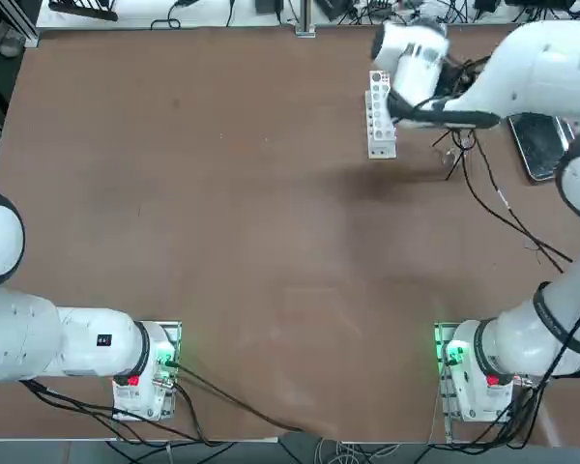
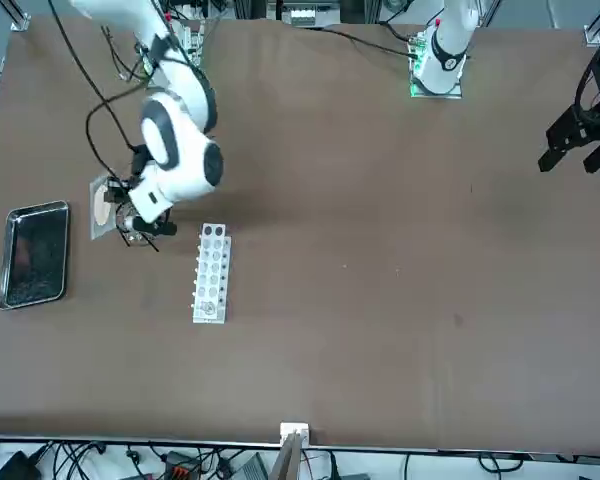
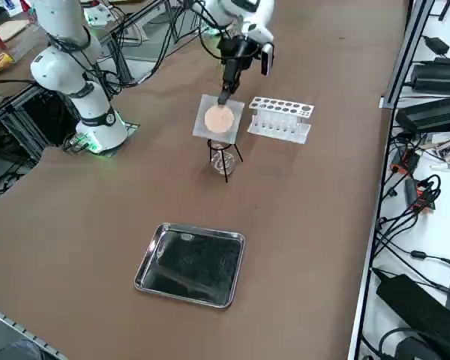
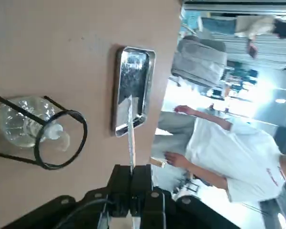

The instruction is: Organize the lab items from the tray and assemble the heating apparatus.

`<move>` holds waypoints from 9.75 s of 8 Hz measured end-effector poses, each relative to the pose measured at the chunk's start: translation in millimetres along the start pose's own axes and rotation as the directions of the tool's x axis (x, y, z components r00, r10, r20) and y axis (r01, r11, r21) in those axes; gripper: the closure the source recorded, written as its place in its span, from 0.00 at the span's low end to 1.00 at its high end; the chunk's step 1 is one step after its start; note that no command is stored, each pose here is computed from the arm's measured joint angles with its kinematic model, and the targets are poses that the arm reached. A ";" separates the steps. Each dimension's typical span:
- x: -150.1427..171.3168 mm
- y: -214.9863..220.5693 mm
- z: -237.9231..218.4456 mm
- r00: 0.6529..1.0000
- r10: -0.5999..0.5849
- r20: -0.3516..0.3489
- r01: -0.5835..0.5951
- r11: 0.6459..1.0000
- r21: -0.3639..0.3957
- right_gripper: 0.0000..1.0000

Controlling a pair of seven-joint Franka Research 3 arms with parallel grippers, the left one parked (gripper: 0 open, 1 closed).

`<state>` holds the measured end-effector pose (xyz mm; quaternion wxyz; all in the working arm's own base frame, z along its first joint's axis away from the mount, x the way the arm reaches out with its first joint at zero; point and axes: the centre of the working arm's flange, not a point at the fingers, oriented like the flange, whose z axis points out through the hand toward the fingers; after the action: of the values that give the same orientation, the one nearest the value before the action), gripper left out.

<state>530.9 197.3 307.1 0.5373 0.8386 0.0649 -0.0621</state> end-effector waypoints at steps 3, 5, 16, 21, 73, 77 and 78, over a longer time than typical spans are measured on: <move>2.5 -27.2 9.5 1.000 0.016 0.016 -0.015 1.000 -0.023 0.98; -2.1 -54.5 11.0 0.999 0.039 0.021 -0.037 0.997 -0.065 0.98; -4.3 -115.0 25.7 0.998 0.067 -0.004 -0.066 0.978 -0.195 0.97; -5.1 -117.6 21.7 0.997 0.076 -0.006 -0.076 0.976 -0.205 0.83; -11.6 356.1 56.3 0.970 0.212 0.117 -0.185 0.336 0.924 0.00; -53.5 367.8 42.8 0.969 0.233 0.078 -0.163 0.375 0.913 0.00; -59.6 371.7 42.1 0.969 0.237 0.068 -0.156 0.376 0.913 0.00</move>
<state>536.1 2.5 631.9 -0.0075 0.9982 -0.0597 0.0081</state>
